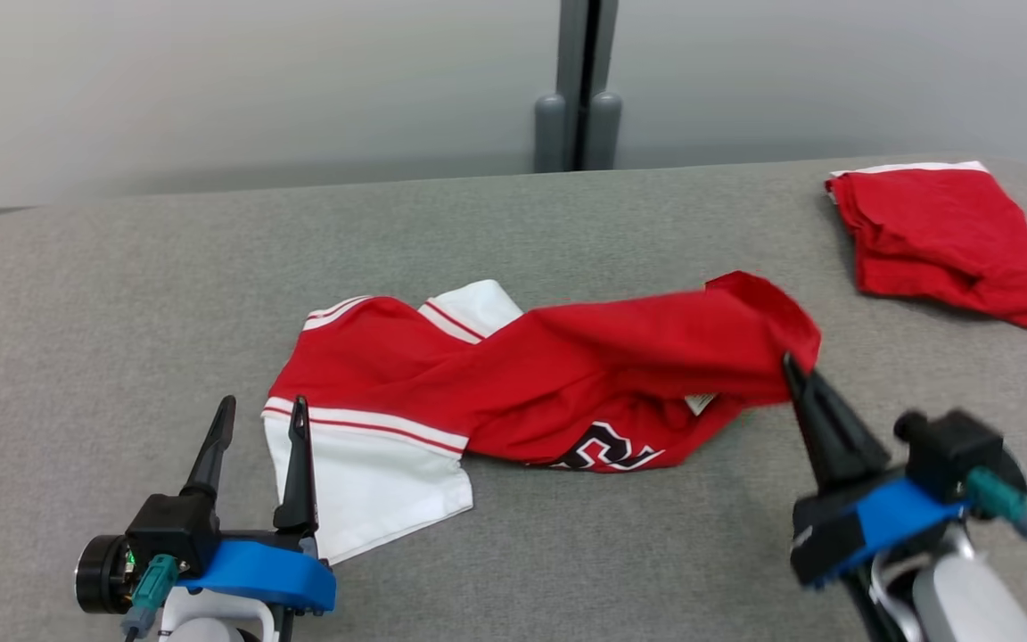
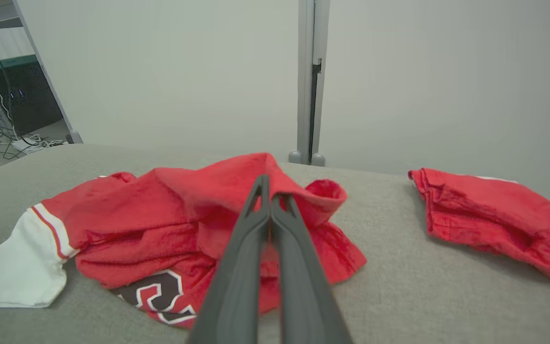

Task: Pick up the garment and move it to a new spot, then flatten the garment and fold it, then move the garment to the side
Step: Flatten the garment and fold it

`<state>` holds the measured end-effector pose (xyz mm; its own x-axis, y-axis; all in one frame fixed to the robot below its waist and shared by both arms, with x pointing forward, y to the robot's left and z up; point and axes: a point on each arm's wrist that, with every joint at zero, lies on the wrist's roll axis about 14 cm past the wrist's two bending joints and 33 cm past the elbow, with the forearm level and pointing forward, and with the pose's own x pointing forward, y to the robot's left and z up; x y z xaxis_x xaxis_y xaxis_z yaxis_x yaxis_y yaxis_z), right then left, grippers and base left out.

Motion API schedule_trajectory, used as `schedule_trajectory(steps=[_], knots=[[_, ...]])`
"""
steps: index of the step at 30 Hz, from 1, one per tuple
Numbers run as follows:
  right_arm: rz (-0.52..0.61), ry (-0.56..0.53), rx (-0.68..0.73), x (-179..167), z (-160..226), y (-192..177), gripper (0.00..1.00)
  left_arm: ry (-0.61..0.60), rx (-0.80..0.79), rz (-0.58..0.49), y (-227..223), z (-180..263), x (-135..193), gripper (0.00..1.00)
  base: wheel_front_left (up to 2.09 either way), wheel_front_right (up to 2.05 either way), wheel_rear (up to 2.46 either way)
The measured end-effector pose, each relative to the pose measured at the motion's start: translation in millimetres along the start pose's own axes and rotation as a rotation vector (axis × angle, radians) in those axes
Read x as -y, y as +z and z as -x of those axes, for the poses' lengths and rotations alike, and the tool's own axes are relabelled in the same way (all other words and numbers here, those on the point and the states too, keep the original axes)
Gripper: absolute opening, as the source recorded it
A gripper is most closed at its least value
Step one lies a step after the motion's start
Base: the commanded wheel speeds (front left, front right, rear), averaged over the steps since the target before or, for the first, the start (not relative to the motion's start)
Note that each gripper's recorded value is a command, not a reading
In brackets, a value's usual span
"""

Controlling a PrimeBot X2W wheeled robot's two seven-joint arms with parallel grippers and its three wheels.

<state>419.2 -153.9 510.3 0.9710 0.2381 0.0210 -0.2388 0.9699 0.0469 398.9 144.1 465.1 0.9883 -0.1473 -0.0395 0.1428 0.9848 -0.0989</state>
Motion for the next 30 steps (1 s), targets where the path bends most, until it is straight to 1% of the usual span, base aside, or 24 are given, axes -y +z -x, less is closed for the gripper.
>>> schedule_trajectory(steps=[7,11,16,19,22,23,24,25,27,30], knots=[[-0.089,-0.028,-0.122,-18.7,60.8,-29.3,0.00,-0.040,0.003,-0.003,0.9,-3.1,13.2,1.00,0.00,0.00,0.00],[-0.135,0.006,-0.174,-41.7,85.1,-34.5,0.00,-0.044,0.003,-0.003,1.3,-3.3,14.5,1.00,0.00,0.00,0.00],[-0.156,0.052,-0.232,-63.5,107.1,-34.7,0.00,-0.051,0.004,-0.005,1.4,-3.3,16.8,1.00,0.00,0.00,0.00],[-0.163,0.052,-0.284,-65.0,117.9,-39.9,0.00,-0.053,0.002,-0.004,0.8,-3.8,17.3,1.00,0.00,0.00,0.00],[-0.156,0.028,-0.327,-56.5,124.0,-47.1,0.00,-0.054,0.002,-0.004,0.4,-4.4,17.3,1.00,0.00,0.00,0.00],[-0.156,0.020,-0.328,-54.0,124.2,-47.4,0.29,-0.054,0.001,-0.005,0.2,-4.5,17.2,1.00,0.00,0.00,0.00],[-0.154,0.017,-0.335,-52.7,124.4,-48.5,0.49,-0.053,0.000,-0.005,-0.1,-4.5,17.0,1.00,0.00,0.00,0.00],[-0.157,0.015,-0.344,-52.6,124.8,-50.4,1.00,-0.052,0.000,-0.006,-0.3,-4.4,16.7,1.00,0.00,0.00,0.00],[-0.158,0.003,-0.347,-49.4,124.6,-51.0,1.00,-0.051,-0.001,-0.006,-0.5,-4.1,16.0,1.00,0.00,0.00,0.00],[-0.137,-0.043,-0.330,-32.6,124.1,-47.3,1.00,-0.046,0.001,-0.010,0.2,-3.7,14.1,1.00,0.00,0.00,0.00]])
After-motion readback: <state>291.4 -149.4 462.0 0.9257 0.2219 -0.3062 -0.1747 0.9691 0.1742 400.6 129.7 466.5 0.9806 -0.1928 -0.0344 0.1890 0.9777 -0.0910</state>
